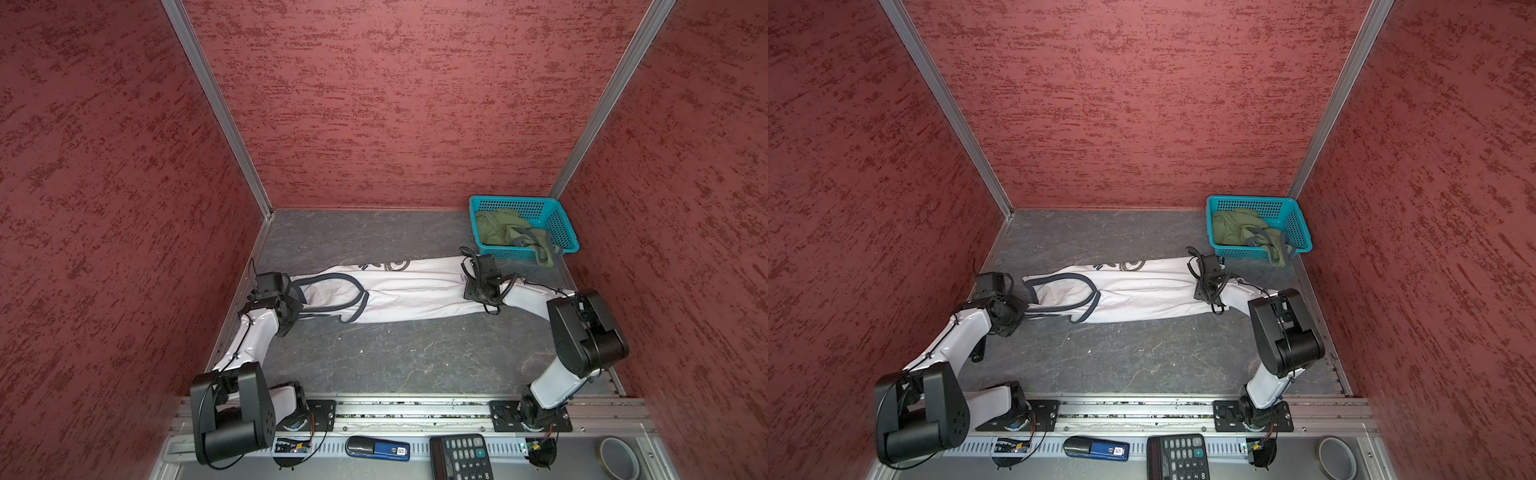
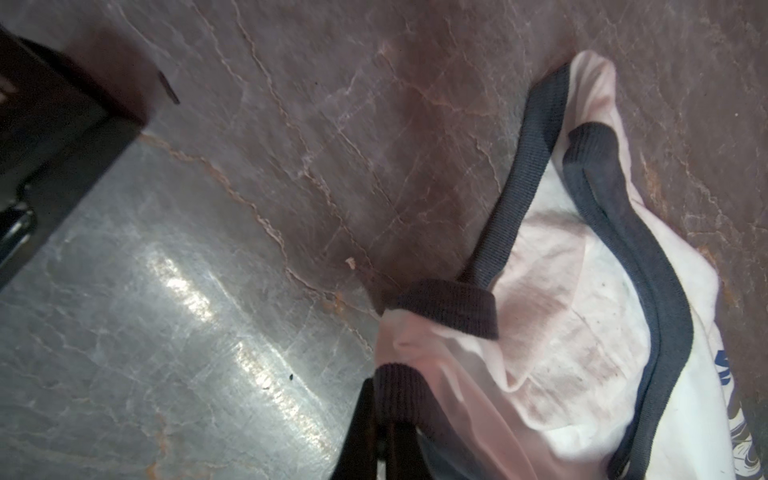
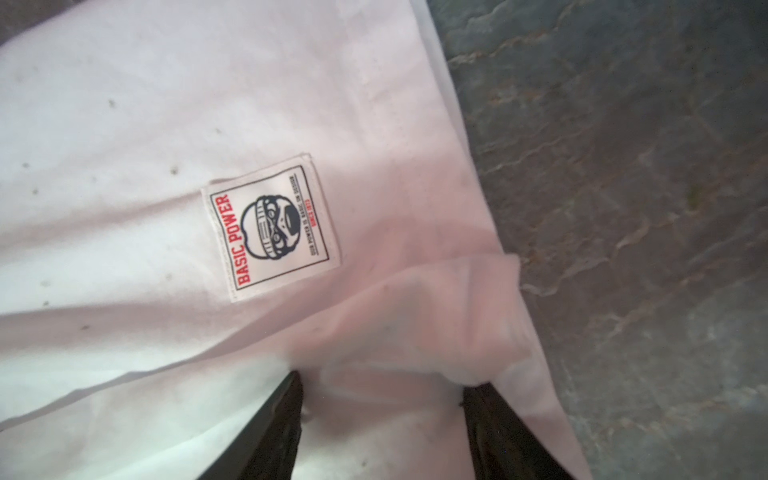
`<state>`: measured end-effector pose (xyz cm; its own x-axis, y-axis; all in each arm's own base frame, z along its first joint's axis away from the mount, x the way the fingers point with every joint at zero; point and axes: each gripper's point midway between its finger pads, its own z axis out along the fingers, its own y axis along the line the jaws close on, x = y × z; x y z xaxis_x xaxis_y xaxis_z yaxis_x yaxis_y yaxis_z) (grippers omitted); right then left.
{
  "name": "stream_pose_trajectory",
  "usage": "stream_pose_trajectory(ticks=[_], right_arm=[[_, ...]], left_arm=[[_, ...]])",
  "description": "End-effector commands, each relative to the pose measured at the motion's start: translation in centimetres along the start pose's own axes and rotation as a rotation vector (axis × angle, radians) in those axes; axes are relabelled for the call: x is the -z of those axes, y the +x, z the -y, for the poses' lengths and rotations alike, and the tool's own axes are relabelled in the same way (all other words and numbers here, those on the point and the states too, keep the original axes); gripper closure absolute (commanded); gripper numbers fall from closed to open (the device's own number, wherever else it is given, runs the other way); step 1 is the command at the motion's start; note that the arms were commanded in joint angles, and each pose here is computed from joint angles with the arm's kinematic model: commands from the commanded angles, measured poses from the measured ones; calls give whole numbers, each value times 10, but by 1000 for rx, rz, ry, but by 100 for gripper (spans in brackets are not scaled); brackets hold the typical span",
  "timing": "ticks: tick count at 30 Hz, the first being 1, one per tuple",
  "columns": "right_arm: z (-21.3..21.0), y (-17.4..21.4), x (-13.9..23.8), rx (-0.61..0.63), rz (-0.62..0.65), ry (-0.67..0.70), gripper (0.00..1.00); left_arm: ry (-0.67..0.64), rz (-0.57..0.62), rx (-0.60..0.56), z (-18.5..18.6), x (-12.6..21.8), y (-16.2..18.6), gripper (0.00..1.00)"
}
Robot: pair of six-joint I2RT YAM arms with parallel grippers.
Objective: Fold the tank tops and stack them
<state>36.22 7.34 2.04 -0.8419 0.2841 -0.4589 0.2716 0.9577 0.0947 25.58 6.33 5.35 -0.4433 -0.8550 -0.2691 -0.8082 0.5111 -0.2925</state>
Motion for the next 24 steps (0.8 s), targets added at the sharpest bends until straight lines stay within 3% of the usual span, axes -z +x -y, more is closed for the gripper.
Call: stream_pose_trajectory(ticks=[1, 9, 18, 22, 24], right_arm=[[25, 11, -7, 4, -38, 108, 37], [22, 1, -3, 12, -15, 104, 37], [11, -1, -1, 17, -15, 46, 37], [11, 0, -1, 16, -19, 43, 37], [10, 0, -2, 16, -19, 41, 37]], left_arm=[[-2, 8, -17, 1, 0, -11, 91], [-26, 22, -17, -2, -4, -24, 86], [-12, -7, -139, 19, 2, -17, 55], [-33, 6, -162, 14, 13, -4, 36], [-30, 3, -150, 9, 15, 1, 33]])
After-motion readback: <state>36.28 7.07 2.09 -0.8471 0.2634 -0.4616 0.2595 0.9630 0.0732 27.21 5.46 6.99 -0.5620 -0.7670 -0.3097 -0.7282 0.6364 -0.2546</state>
